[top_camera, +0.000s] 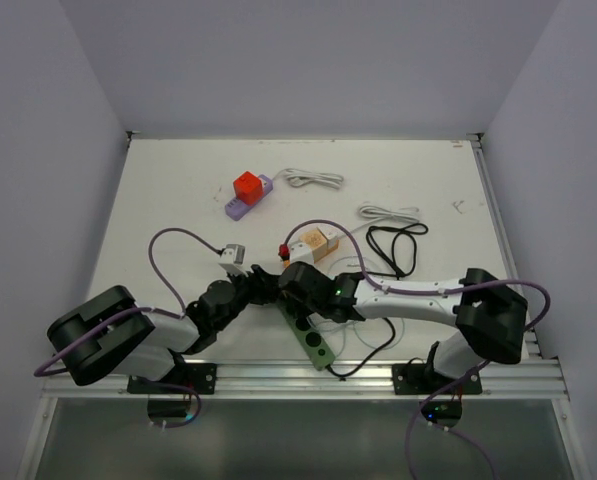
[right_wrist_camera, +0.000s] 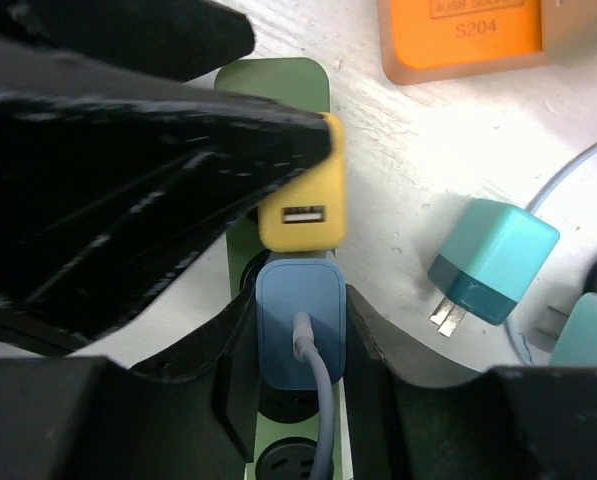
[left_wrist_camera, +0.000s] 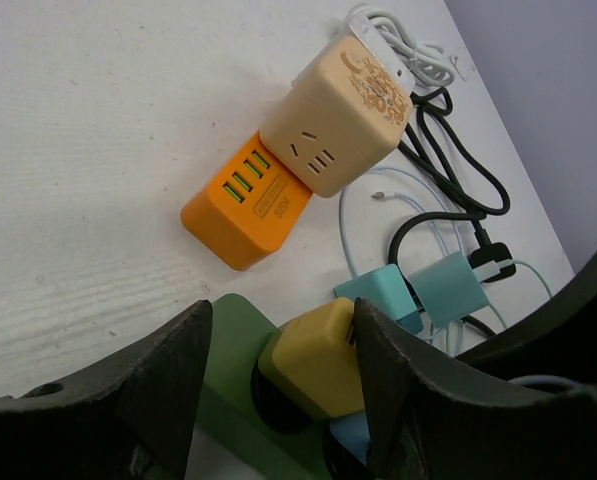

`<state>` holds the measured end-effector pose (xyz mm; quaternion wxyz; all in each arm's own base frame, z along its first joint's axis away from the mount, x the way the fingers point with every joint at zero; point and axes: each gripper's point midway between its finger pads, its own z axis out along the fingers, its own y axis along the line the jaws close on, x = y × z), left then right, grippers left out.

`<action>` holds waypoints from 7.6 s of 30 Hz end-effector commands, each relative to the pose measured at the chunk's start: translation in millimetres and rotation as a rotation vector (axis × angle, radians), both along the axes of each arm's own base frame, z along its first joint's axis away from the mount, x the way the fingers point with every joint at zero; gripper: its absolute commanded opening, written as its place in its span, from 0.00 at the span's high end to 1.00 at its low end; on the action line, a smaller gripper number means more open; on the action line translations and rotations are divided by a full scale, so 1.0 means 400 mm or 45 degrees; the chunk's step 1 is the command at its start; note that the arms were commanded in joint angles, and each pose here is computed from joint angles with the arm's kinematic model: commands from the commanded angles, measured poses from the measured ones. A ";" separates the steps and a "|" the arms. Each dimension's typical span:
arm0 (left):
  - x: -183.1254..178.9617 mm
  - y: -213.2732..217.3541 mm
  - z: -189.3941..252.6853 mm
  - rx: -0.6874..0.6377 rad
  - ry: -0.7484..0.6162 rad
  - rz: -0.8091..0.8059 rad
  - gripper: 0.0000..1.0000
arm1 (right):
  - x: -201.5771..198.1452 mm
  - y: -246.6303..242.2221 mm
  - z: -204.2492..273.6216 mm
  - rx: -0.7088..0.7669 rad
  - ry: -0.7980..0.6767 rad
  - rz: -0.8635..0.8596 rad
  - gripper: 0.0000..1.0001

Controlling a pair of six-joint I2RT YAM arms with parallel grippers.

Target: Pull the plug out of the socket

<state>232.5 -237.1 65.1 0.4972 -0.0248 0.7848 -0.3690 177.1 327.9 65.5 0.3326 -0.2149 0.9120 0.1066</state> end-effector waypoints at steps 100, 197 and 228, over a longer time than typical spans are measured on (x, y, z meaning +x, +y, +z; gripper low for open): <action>0.045 0.036 0.174 0.408 -0.100 -0.005 0.11 | 0.107 -0.175 0.321 0.482 -0.110 0.073 0.51; -0.107 -0.098 0.159 -0.331 0.073 -0.355 0.70 | 0.119 0.062 0.329 0.858 -0.163 -0.260 1.00; -0.083 -0.017 0.076 -0.081 0.122 -0.215 1.00 | 0.065 0.070 0.369 0.886 -0.225 -0.124 1.00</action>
